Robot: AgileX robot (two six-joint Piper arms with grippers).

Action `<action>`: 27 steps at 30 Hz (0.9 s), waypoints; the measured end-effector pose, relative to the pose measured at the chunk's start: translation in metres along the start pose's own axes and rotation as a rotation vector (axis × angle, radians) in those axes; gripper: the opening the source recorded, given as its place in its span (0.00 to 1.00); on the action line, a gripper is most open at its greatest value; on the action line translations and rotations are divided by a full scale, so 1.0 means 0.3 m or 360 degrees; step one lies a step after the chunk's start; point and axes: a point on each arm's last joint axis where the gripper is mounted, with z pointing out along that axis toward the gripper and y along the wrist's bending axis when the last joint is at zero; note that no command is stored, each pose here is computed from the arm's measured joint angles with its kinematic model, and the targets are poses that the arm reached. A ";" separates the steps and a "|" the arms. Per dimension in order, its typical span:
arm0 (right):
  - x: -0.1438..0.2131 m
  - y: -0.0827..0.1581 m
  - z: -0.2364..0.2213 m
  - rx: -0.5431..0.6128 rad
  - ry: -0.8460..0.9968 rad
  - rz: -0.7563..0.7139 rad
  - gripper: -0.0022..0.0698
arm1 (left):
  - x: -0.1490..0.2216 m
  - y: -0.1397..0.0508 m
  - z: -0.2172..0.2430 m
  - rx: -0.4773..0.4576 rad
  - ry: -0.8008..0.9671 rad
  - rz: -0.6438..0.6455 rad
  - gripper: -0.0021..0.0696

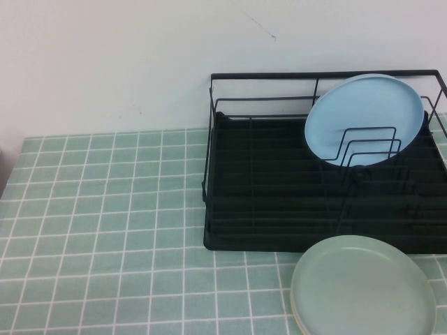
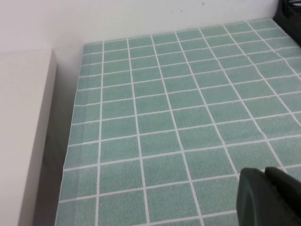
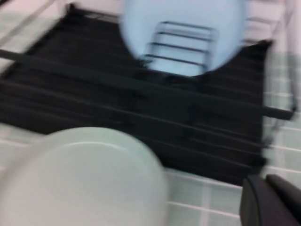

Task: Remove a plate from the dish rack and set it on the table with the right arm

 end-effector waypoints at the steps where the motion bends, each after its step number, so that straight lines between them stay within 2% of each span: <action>1: 0.044 -0.003 -0.006 0.0062 -0.0053 -0.0012 0.03 | 0.000 0.000 0.000 0.0000 0.0000 0.0000 0.02; 7: 0.236 -0.004 -0.013 0.0278 -0.0369 -0.0018 0.03 | 0.000 0.000 0.000 0.0000 0.0000 0.0000 0.02; 12: 0.259 -0.003 -0.028 0.0337 -0.0547 -0.0041 0.03 | 0.000 0.000 0.000 0.0000 0.0000 0.0000 0.02; 21: 0.261 -0.001 -0.028 0.0340 -0.0532 -0.0104 0.03 | 0.000 0.000 0.000 0.0000 0.0000 0.0000 0.02; 27: 0.300 -0.004 -0.018 0.0346 -0.0317 -0.0124 0.03 | 0.000 0.000 0.000 0.0000 0.0000 0.0000 0.02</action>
